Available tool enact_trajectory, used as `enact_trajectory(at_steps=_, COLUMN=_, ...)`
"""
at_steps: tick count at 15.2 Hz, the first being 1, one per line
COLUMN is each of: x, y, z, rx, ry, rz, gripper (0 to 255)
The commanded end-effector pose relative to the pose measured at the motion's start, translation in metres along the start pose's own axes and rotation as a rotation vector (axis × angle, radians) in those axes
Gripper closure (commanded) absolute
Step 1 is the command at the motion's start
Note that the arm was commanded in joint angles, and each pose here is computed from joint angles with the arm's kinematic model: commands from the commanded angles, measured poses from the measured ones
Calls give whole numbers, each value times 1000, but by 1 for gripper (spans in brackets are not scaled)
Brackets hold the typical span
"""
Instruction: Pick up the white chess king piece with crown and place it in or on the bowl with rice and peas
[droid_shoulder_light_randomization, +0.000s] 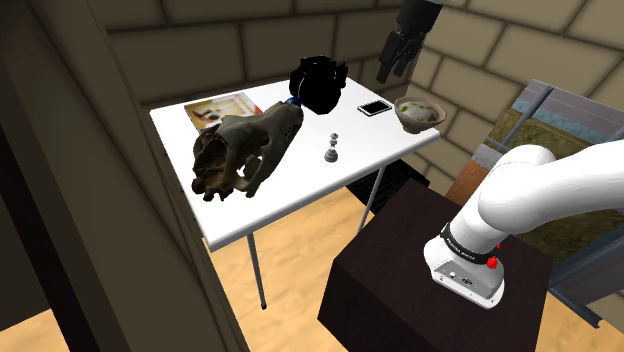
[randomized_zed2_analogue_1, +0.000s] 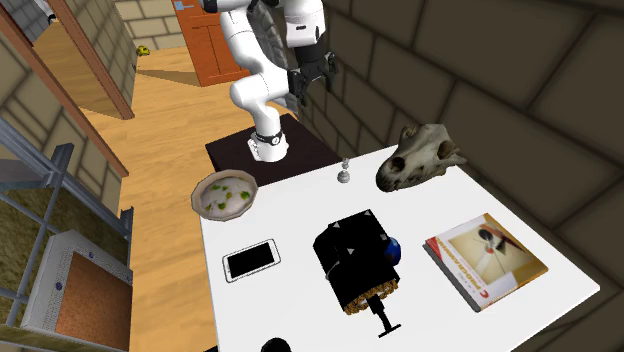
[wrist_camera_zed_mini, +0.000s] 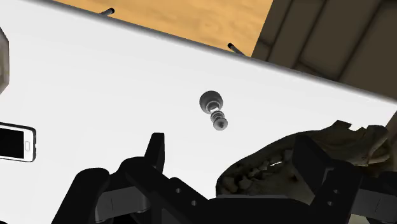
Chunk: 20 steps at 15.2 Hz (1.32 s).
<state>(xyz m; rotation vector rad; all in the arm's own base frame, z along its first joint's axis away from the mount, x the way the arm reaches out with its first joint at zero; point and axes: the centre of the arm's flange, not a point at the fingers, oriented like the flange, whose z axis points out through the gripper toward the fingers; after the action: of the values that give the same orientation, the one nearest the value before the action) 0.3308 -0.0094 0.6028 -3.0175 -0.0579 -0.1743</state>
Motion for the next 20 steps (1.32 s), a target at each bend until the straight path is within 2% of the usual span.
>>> enact_trajectory(at_steps=1, x=0, y=0, z=0, rx=0, ry=0, rz=0, gripper=0)
enact_trajectory(at_steps=16, x=77, y=-54, z=185, rx=-169, ry=-23, rz=333, gripper=0)
enact_trajectory(at_steps=20, x=77, y=-51, z=202, rx=-170, ry=-23, rz=335, gripper=0)
